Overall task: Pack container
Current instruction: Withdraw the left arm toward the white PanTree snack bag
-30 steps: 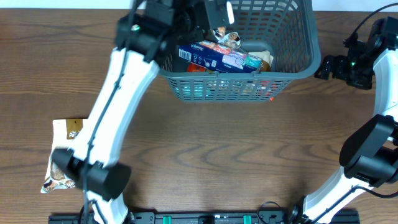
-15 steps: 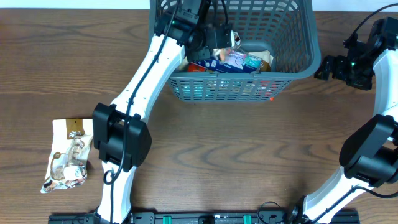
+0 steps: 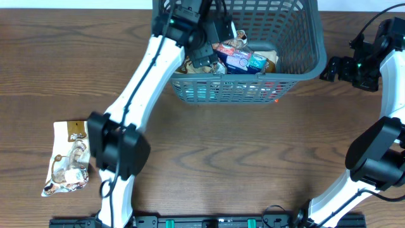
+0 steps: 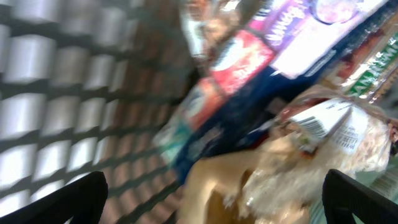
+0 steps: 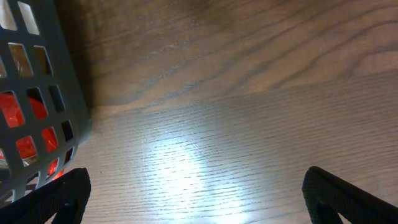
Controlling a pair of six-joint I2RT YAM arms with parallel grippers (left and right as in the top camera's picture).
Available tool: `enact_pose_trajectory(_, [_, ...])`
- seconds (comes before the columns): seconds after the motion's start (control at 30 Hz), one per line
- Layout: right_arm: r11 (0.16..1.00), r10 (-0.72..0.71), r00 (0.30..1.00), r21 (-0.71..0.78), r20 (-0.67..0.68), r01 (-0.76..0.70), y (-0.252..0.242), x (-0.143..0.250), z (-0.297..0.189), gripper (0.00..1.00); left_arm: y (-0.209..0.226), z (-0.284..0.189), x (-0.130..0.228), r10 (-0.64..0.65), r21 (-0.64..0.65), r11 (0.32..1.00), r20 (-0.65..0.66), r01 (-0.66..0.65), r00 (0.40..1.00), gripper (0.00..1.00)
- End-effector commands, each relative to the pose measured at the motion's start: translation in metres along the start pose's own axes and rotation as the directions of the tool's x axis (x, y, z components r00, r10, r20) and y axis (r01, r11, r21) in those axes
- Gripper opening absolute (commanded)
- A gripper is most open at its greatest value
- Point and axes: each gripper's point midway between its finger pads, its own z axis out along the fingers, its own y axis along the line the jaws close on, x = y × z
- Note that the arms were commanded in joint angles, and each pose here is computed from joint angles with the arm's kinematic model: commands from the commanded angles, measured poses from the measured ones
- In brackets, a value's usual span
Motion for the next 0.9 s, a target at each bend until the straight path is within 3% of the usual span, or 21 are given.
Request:
enact_pose_trajectory(0.0, [0.999, -0.032, 0.999, -0.019, 0.039, 0.033, 0.011, -0.005, -0.014, 0.99, 0.046, -0.097, -0.012, -0.09, -0.219, 0.97, 0.068, 0.103, 0.994, 0.98])
enact_pose_trajectory(0.2, [0.999, -0.032, 0.999, -0.032, 0.04, 0.034, 0.013, -0.004, -0.014, 0.99, 0.074, -0.195, 0.006, -0.28, -0.346, 0.877, 0.197, 0.333, 0.94, 0.99])
enact_pose_trajectory(0.33, [0.999, -0.032, 0.999, -0.032, 0.035, 0.033, 0.013, -0.003, -0.014, 0.99, 0.088, -0.248, 0.064, -0.492, -0.439, 0.727, 0.201, 0.528, 0.847, 0.99])
enact_pose_trajectory(0.47, [0.999, -0.031, 0.999, -0.032, 0.035, 0.032, 0.013, -0.003, -0.014, 0.99, 0.082, -0.284, 0.15, -0.718, -0.538, 0.531, 0.125, 0.655, 0.684, 0.99])
enact_pose_trajectory(0.6, [0.999, -0.031, 0.999, -0.032, 0.035, 0.033, 0.013, -0.003, -0.014, 0.99, 0.053, -0.302, 0.23, -0.9, -0.582, 0.329, 0.046, 0.744, 0.434, 0.99])
enact_pose_trajectory(0.73, [0.999, -0.032, 0.999, -0.032, 0.037, 0.033, 0.013, -0.004, -0.014, 0.99, 0.024, -0.302, 0.273, -0.962, -0.554, 0.243, -0.028, 0.796, 0.273, 0.99])
enact_pose_trajectory(0.87, [0.999, -0.032, 0.999, -0.031, 0.042, 0.034, 0.013, -0.005, -0.014, 0.99, 0.002, -0.313, 0.299, -0.983, -0.583, 0.155, -0.013, 0.797, 0.182, 0.99])
